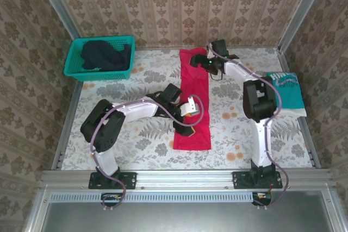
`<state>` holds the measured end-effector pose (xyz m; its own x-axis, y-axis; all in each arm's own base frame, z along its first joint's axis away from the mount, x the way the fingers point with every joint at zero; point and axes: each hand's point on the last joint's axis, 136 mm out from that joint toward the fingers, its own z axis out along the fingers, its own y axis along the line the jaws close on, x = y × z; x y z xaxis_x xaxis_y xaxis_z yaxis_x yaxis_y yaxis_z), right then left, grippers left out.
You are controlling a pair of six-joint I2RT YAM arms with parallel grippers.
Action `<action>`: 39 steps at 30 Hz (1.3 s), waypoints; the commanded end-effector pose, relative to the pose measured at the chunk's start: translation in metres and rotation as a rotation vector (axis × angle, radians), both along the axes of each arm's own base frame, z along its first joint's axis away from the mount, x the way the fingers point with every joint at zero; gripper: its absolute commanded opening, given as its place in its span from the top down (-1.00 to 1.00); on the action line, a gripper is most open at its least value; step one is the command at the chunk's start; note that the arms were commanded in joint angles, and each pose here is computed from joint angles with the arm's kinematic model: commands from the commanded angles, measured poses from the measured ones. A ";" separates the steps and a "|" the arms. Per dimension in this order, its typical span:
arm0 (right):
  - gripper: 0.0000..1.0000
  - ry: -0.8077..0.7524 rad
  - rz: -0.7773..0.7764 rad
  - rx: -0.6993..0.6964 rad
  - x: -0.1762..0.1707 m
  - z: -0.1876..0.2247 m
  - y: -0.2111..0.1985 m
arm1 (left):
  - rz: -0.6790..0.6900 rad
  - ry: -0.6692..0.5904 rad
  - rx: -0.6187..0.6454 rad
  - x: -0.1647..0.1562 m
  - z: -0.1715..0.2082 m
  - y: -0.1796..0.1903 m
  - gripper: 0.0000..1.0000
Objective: Fold and stack the t-shirts
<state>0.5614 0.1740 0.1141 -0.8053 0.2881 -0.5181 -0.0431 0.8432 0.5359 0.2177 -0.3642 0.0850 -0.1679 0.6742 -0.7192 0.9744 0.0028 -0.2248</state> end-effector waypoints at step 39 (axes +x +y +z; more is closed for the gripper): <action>-0.45 -0.223 1.416 -0.763 -0.393 -0.082 0.075 | 0.179 -0.304 -0.156 -0.063 0.082 0.150 -1.00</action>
<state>0.1652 0.2577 0.0407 -0.1076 -0.9100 -0.4004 -0.9873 0.1451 -0.0644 0.1623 -0.2165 0.1768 -0.0490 0.5212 -0.8520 0.9770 0.2021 0.0674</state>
